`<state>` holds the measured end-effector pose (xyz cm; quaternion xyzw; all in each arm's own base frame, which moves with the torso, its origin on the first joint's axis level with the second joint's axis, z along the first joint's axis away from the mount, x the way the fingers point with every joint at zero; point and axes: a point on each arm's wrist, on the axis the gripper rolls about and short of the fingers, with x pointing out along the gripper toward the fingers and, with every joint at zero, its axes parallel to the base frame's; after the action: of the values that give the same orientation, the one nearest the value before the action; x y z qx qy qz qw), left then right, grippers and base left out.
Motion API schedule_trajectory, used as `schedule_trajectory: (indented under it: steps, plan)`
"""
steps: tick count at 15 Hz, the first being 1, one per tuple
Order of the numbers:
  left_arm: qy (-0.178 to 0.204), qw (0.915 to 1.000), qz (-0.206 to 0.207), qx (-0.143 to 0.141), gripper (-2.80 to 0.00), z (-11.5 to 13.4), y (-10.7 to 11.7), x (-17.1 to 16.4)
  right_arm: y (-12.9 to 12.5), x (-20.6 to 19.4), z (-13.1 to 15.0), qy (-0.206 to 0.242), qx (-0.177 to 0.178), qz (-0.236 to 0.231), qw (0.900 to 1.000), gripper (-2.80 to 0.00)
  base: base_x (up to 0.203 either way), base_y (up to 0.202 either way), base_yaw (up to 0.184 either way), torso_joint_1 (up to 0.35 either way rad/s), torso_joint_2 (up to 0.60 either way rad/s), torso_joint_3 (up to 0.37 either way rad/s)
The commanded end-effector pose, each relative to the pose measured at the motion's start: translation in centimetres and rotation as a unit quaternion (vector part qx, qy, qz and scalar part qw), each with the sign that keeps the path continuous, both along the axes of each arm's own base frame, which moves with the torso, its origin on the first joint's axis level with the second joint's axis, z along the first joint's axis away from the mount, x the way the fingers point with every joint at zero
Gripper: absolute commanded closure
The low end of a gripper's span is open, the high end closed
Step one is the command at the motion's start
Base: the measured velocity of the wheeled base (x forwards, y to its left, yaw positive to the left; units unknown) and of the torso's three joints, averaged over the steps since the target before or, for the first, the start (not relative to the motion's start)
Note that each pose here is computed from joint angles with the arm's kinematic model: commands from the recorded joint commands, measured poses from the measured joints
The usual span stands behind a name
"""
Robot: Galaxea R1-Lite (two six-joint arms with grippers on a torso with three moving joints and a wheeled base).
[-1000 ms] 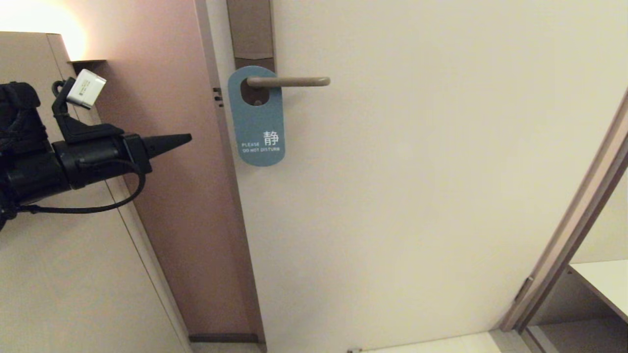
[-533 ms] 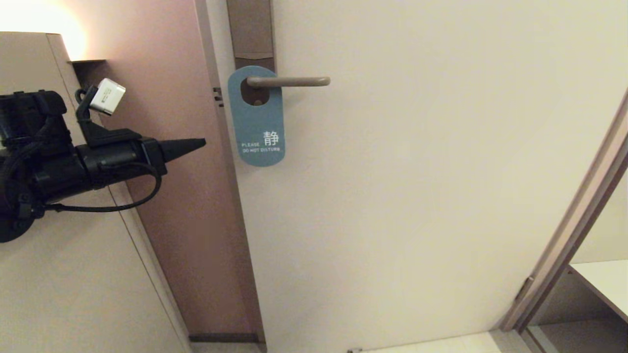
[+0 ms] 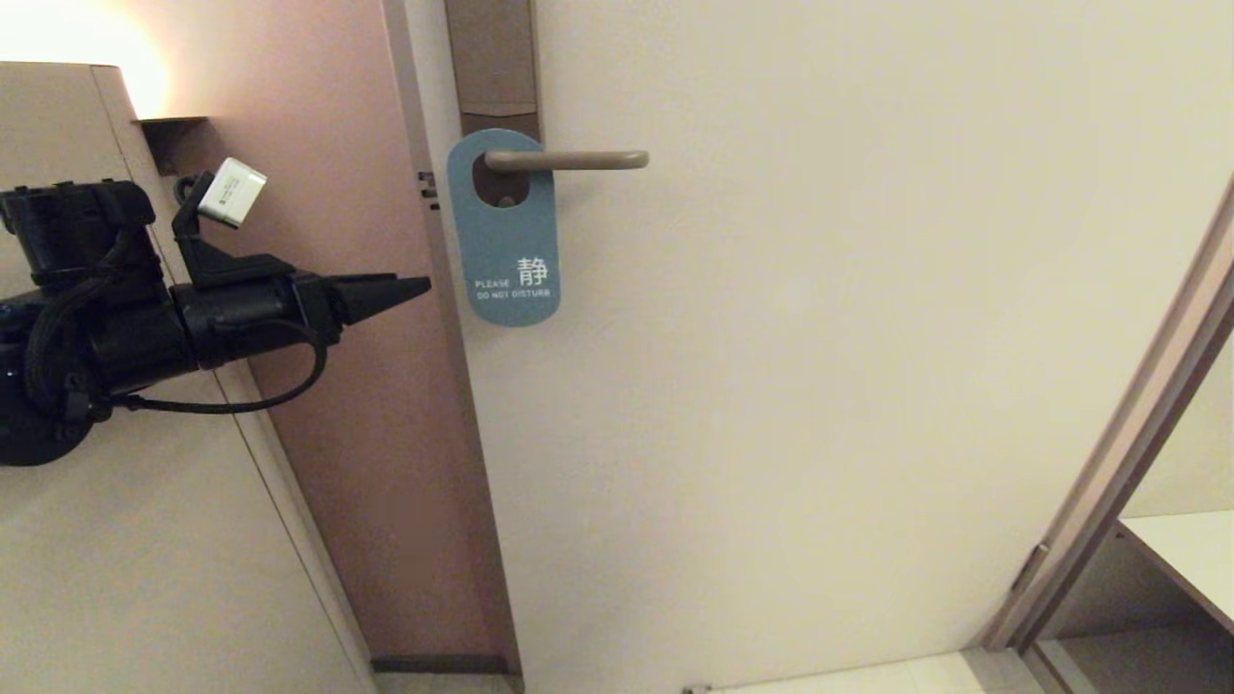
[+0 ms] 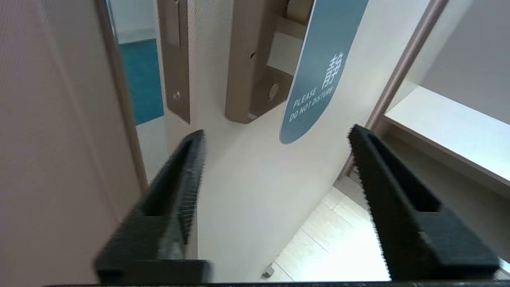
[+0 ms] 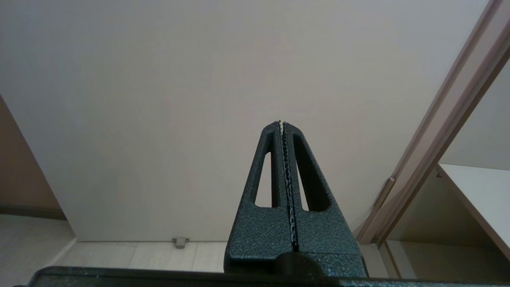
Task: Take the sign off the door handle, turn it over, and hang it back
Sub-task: Take down the sign
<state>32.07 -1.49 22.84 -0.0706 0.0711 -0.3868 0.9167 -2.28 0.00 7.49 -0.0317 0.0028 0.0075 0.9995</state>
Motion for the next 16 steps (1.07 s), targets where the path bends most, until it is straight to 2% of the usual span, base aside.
schedule_trajectory:
  steps: [1, 5, 10, 16]
  plan:
    - [0.0, 1.0, -0.009, -0.001, -2.8, -0.1, 0.0, 0.4, 0.0, 0.0, 0.0, 0.0, -0.001, 0.0, 1.0, 0.0, 0.0, 0.0, 0.0, 0.0, 0.0, 0.0]
    - [0.005, 0.9986, -0.053, -0.007, -2.8, -0.5, -0.2, 1.0, 0.0, 0.0, 0.0, 0.0, -0.001, 0.0, 1.0, 0.0, 0.0, 0.0, 0.0, 0.0, 0.0, 0.0]
    - [-0.01, 0.9971, -0.075, -0.007, -2.8, 0.0, -1.1, 2.8, 0.0, 0.0, 0.0, 0.0, -0.001, 0.001, 1.0, 0.0, 0.0, 0.0, 0.0, 0.0, 0.0, 0.0]
    - [-0.02, 0.9934, -0.112, -0.008, -2.8, 0.3, -3.4, 3.8, 0.0, 0.0, 0.0, 0.0, -0.001, 0.0, 1.0, 0.0, 0.0, 0.0, 0.0, 0.0, 0.0, 0.0]
